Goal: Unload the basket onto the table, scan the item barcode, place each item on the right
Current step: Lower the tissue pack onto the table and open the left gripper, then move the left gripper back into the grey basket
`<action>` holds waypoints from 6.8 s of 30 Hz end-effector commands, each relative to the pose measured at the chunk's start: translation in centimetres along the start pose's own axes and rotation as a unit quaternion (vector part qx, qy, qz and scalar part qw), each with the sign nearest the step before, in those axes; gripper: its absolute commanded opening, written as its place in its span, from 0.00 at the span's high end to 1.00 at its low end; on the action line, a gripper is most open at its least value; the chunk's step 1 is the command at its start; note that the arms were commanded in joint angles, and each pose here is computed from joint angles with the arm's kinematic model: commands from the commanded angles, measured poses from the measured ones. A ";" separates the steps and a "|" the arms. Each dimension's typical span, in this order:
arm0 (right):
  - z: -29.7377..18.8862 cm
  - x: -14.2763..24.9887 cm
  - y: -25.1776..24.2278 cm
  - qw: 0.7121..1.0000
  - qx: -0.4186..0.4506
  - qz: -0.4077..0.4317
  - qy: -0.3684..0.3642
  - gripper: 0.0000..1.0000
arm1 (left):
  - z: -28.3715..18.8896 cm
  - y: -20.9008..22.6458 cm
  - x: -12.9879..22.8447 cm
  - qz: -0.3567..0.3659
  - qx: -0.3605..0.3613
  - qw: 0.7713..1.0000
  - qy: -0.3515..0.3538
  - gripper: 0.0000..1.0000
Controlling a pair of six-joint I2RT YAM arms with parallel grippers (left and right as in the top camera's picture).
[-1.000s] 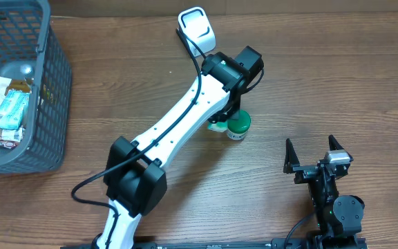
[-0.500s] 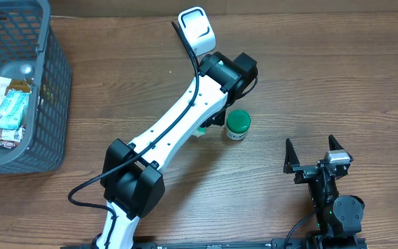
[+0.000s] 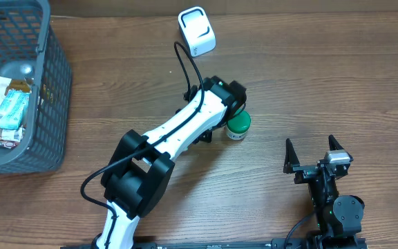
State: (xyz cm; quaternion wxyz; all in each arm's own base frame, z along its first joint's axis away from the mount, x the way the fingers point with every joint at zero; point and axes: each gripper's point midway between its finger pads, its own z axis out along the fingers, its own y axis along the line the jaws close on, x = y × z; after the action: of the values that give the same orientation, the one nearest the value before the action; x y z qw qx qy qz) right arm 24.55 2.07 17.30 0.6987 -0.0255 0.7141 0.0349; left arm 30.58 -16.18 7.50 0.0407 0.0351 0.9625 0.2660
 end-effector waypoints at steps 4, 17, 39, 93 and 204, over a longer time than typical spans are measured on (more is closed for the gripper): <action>0.0 0.3 -0.1 1.000 0.003 -0.003 0.001 0.00 | 3.1 0.0 1.0 -0.011 -0.025 1.000 -0.002 0.96; 0.0 0.3 -0.1 1.000 0.003 -0.003 0.001 0.00 | 4.7 -0.5 1.7 -0.010 -0.026 1.000 0.001 0.70; 0.0 0.3 -0.1 1.000 0.003 -0.003 0.001 0.00 | 0.8 1.2 -0.8 -0.059 0.150 0.983 0.088 0.57; 0.0 0.3 -0.1 1.000 0.003 -0.002 0.001 0.00 | 4.3 -2.3 -0.3 -0.036 0.397 0.904 0.158 0.84; 0.0 0.3 -0.1 1.000 0.003 -0.003 0.001 0.00 | 12.0 40.1 -11.5 -0.335 0.266 0.878 -0.215 0.18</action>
State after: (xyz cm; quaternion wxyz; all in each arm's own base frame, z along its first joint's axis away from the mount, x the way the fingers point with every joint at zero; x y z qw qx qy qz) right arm 24.55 2.07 17.28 0.6985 -0.0258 0.7143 0.0346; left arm 44.80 22.36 19.37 0.3262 -0.2285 0.9159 -0.0497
